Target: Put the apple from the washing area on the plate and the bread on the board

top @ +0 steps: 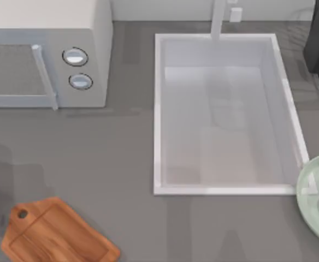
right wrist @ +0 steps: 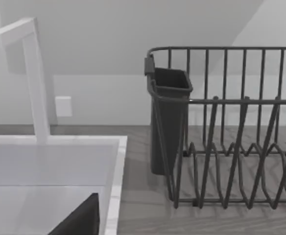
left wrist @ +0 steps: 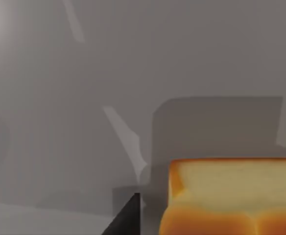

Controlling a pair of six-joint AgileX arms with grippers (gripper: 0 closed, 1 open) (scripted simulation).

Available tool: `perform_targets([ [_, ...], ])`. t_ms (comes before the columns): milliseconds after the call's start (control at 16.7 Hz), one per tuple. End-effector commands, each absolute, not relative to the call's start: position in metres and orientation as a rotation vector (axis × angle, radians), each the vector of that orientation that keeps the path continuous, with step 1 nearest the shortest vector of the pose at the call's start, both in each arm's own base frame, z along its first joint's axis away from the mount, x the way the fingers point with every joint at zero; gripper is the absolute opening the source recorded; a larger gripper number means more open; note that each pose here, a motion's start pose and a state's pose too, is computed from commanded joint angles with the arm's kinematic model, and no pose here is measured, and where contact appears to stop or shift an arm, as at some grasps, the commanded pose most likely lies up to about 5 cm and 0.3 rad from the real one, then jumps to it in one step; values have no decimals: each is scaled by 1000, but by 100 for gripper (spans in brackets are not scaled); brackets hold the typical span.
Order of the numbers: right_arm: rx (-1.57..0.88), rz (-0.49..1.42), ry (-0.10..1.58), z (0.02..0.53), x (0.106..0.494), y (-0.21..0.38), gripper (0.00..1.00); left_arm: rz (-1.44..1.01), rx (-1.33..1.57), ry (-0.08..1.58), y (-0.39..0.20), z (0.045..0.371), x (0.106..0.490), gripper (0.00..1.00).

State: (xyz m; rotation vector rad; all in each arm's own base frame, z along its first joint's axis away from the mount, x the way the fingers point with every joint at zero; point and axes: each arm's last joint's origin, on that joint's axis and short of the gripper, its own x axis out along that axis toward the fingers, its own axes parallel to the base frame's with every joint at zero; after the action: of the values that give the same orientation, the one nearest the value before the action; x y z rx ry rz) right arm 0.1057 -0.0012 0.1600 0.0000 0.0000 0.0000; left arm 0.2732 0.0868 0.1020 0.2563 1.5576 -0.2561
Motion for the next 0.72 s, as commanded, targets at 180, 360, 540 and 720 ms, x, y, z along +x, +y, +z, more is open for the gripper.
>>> perform_targets([
  [180,0,0,0,160,106,-1,100,-255,248,1533,86,117,275,0],
  [360,0,0,0,160,106,-1,100,-260,250,1535,87,137,279,0],
  [540,0,0,0,160,106,-1,100,-259,251,1533,88,169,280,0],
  [720,0,0,0,160,106,-1,100,-258,249,1534,87,200,277,0],
])
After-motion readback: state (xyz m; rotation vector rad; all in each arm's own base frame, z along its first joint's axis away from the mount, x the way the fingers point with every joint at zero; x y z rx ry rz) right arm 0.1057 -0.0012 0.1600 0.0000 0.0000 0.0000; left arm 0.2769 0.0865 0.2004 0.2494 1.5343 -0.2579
